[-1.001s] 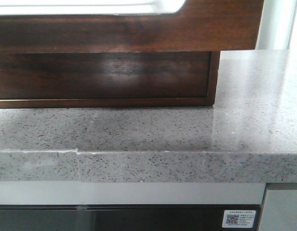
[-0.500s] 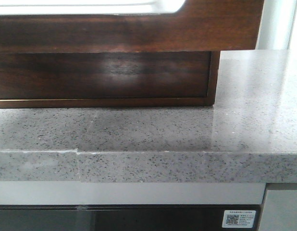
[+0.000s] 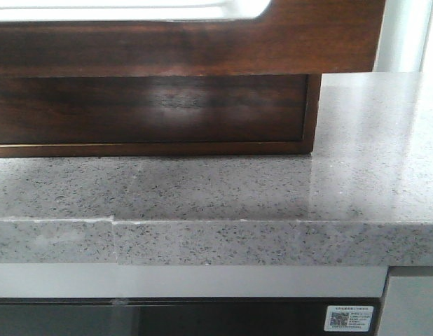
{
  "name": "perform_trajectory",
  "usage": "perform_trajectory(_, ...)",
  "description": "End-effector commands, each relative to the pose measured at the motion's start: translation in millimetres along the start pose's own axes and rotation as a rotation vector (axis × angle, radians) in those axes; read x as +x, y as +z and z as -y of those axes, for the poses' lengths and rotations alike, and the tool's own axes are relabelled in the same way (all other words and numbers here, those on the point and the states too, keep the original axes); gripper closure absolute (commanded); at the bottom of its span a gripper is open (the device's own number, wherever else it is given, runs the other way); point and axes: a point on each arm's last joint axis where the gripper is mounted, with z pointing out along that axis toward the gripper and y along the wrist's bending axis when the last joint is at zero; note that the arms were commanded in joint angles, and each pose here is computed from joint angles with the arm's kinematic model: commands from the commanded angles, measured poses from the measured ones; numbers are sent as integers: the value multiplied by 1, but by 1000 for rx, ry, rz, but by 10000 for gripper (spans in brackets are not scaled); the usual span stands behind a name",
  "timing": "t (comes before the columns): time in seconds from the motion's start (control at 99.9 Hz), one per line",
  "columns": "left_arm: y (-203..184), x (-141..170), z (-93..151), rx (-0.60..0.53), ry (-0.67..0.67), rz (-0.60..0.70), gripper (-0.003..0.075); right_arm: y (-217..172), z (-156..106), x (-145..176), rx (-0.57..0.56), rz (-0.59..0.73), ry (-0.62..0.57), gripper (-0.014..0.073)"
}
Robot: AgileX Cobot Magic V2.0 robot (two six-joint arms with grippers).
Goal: Put scissors in drawer with both arms
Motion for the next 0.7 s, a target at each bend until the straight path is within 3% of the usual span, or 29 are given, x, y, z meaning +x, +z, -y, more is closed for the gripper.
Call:
perform_trajectory(0.0,-1,3,-1,-2,-6,79,741,-5,1,-11,10,80,-10,664)
perform_trajectory(0.53,-1,3,-1,-2,-6,79,741,-5,1,-11,10,80,-10,664)
perform_trajectory(0.69,-1,3,-1,-2,-6,79,741,-11,7,11,45,229,-3,664)
